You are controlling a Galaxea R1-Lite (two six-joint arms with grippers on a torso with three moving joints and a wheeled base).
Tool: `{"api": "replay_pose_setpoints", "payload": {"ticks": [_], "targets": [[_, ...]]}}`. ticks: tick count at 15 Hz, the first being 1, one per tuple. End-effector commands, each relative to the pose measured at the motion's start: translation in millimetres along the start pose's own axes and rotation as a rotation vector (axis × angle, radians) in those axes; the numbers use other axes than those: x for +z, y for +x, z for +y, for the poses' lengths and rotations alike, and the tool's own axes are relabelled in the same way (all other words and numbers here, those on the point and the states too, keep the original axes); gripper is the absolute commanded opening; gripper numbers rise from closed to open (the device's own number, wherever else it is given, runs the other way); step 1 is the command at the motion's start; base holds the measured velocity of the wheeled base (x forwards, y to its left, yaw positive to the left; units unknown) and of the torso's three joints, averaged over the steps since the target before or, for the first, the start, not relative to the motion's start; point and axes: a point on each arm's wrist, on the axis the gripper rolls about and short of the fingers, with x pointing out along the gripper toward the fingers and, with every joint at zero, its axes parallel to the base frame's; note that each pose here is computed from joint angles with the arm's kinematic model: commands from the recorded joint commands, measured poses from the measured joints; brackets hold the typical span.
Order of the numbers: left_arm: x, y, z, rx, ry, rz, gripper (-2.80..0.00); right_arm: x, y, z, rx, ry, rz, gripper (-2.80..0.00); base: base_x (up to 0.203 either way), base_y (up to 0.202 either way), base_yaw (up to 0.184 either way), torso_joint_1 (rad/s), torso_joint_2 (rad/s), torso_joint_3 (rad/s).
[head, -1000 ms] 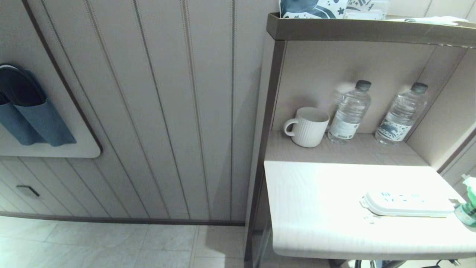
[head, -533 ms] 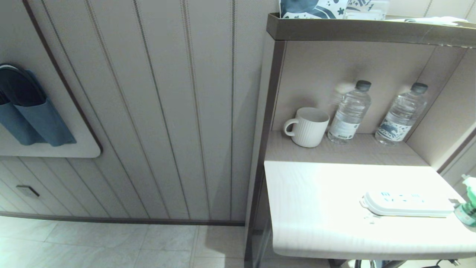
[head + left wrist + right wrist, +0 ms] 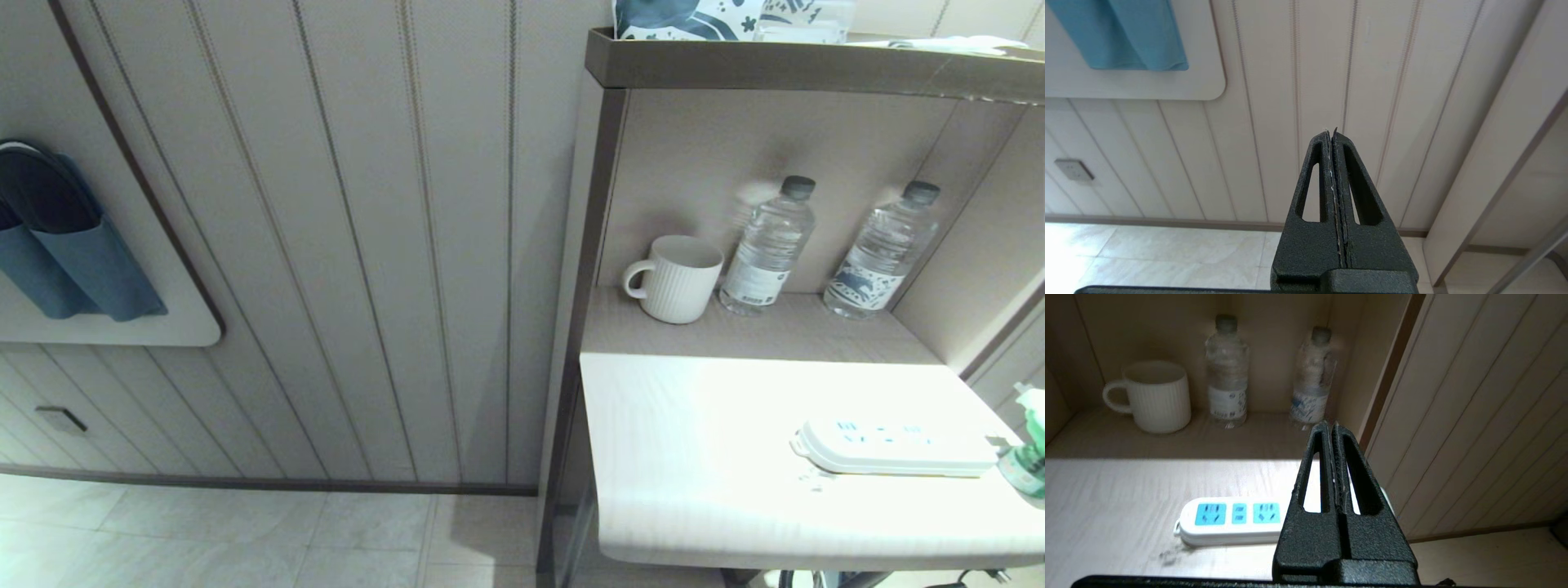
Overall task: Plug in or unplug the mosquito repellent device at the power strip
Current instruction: Pick up the mosquito repellent liquid
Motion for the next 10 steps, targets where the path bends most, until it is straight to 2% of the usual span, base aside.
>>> {"api": "replay_pose_setpoints", "payload": {"ticks": [1, 5, 7, 10], "targets": [[0, 0, 0.0, 0.0, 0.0, -0.002, -2.8, 22, 8, -2, -0.04, -0.005, -0.026, -2.8, 0.0, 0.0, 0.0, 0.0, 0.0, 0.0], [0, 0, 0.0, 0.0, 0.0, -0.002, -2.8, 50, 1, -10, -0.109, -0.07, 0.047, -2.8, 0.0, 0.0, 0.0, 0.0, 0.0, 0.0], [0, 0, 0.0, 0.0, 0.0, -0.002, -2.8, 58, -12, -16, -0.137, -0.106, 0.122, -2.8, 0.0, 0.0, 0.0, 0.0, 0.0, 0.0], [0, 0, 0.0, 0.0, 0.0, -0.002, -2.8, 64, -30, -27, -0.25, -0.17, 0.233, -2.8, 0.0, 0.0, 0.0, 0.0, 0.0, 0.0]]}}
